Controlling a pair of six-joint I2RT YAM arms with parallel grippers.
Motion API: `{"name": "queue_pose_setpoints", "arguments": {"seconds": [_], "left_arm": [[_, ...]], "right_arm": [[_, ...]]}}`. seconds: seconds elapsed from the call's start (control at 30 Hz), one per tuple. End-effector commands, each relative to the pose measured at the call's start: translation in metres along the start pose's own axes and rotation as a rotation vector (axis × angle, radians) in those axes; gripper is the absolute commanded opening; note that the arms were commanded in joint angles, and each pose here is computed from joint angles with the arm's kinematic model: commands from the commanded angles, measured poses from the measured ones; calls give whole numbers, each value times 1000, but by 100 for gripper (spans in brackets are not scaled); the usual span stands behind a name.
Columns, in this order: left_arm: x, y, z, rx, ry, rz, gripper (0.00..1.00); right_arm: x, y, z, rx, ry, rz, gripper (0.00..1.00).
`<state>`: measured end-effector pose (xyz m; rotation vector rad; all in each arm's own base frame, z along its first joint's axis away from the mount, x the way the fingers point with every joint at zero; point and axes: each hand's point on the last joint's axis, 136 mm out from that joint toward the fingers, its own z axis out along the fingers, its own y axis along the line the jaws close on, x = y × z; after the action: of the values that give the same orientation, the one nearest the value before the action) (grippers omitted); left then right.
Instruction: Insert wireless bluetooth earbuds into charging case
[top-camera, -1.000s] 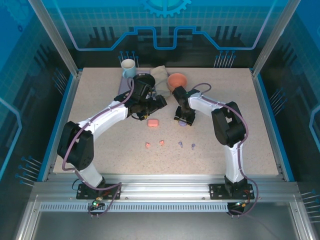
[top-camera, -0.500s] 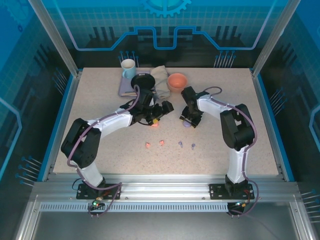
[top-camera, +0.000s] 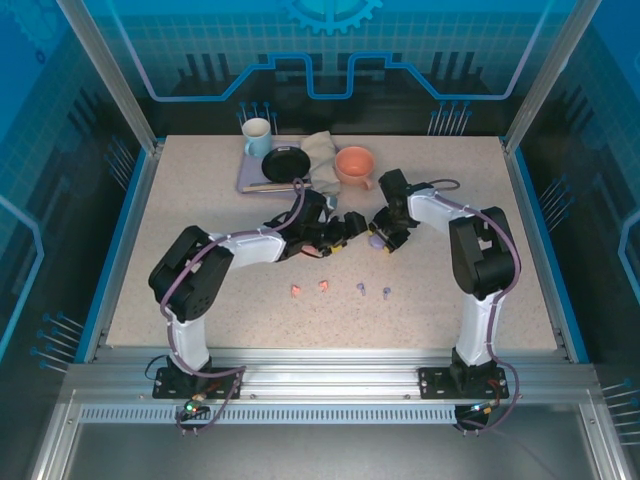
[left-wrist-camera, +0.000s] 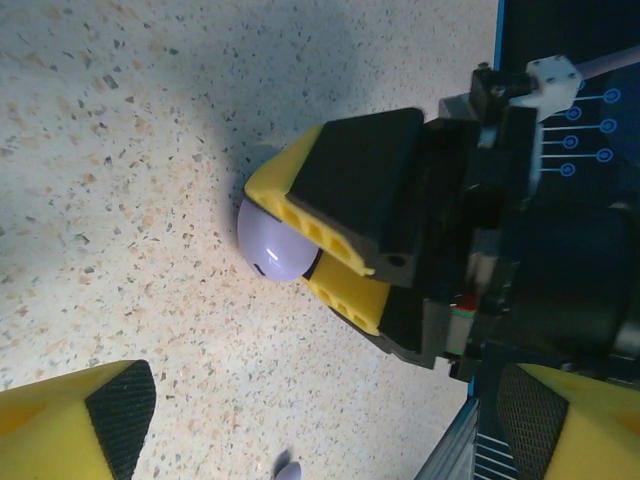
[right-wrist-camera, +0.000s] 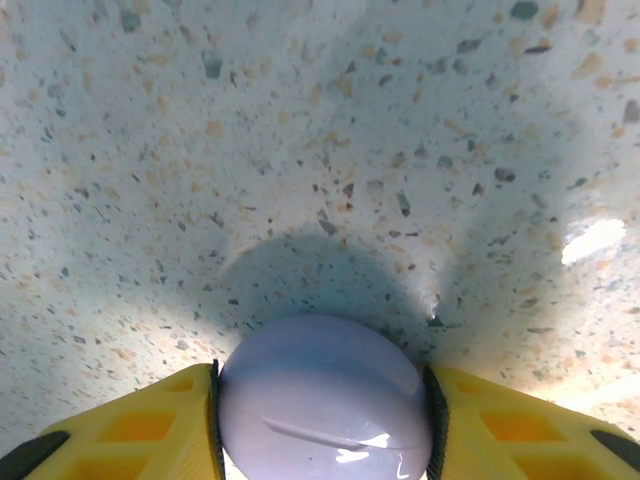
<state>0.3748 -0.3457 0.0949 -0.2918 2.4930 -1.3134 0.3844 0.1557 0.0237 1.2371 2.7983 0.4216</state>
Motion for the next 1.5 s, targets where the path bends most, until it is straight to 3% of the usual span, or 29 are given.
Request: {"name": "queue_pose_setpoints", "arguments": {"seconds": [0.0,0.37,0.7,1.47], "left_arm": [[5,-10,13,49,28,16,88],[5,-7,36,51,62,35,81],[4,-11,34,53,58,38,81],[2,-16,33,72,48,46,82]], "right_arm": [[-3,3,-9,-39,20,48,48],[-6,0,-3,-41,47,77,48],[-2,-7,6,63,55,43,61],[8,-12,17,255,42,-49,63]]}}
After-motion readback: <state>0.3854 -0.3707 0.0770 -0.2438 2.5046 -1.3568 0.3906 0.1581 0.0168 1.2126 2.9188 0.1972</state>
